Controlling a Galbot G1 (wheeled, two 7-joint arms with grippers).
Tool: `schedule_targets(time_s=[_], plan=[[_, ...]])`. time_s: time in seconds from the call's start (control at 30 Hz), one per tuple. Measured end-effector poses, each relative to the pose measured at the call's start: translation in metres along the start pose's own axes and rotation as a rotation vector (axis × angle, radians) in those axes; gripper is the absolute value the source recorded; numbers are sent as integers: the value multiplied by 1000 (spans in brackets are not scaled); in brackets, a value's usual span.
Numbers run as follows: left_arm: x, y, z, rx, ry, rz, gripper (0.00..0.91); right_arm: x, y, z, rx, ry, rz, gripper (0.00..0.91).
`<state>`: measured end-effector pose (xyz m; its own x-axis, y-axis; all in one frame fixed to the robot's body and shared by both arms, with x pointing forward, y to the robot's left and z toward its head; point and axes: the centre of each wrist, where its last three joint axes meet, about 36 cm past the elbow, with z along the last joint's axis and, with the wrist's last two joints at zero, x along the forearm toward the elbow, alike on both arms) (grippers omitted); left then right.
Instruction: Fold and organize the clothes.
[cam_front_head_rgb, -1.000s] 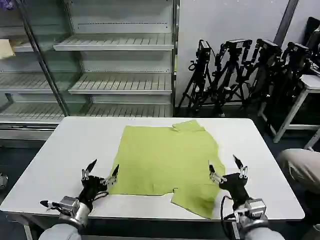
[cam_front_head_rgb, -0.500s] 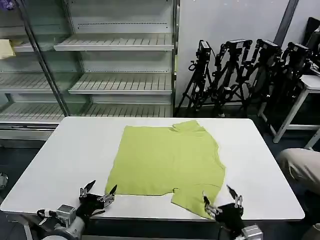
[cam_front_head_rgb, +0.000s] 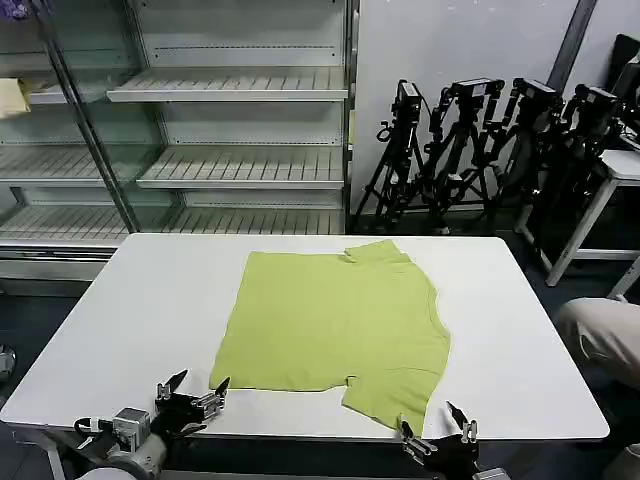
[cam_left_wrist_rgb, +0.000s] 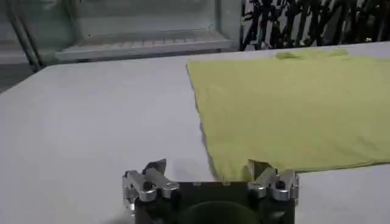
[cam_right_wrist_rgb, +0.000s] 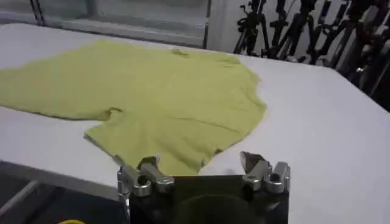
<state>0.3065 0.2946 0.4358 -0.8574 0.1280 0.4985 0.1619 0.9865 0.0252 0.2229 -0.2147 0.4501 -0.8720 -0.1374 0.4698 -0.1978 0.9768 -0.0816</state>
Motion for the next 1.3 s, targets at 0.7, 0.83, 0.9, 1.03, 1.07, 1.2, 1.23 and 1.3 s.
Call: schedule_targets(time_s=[0.7, 0.83, 0.9, 1.03, 1.07, 1.2, 1.23, 1.3], plan=[[-3, -7, 2, 19, 9, 55, 20, -1, 8, 1, -39, 37, -46, 0], [-4, -9, 0, 27, -1, 67, 10, -2, 8, -3, -43, 19, -48, 0], [-5, -9, -1, 32, -8, 72, 10, -2, 7, -8, -41, 4, -46, 0], [-9, -9, -4, 44, -32, 85, 10, -6, 2, -17, -38, -27, -34, 0], [-10, -9, -5, 48, -40, 89, 10, -8, 1, -20, -38, -36, -30, 0], [-17, -10, -10, 61, -72, 99, 10, -17, -5, -31, -40, -65, -23, 0], [-19, -10, -11, 62, -81, 102, 0, -20, -6, -34, -40, -72, -23, 0], [-24, -9, -16, 63, -98, 109, 0, -28, -9, -40, -36, -92, -21, 0]])
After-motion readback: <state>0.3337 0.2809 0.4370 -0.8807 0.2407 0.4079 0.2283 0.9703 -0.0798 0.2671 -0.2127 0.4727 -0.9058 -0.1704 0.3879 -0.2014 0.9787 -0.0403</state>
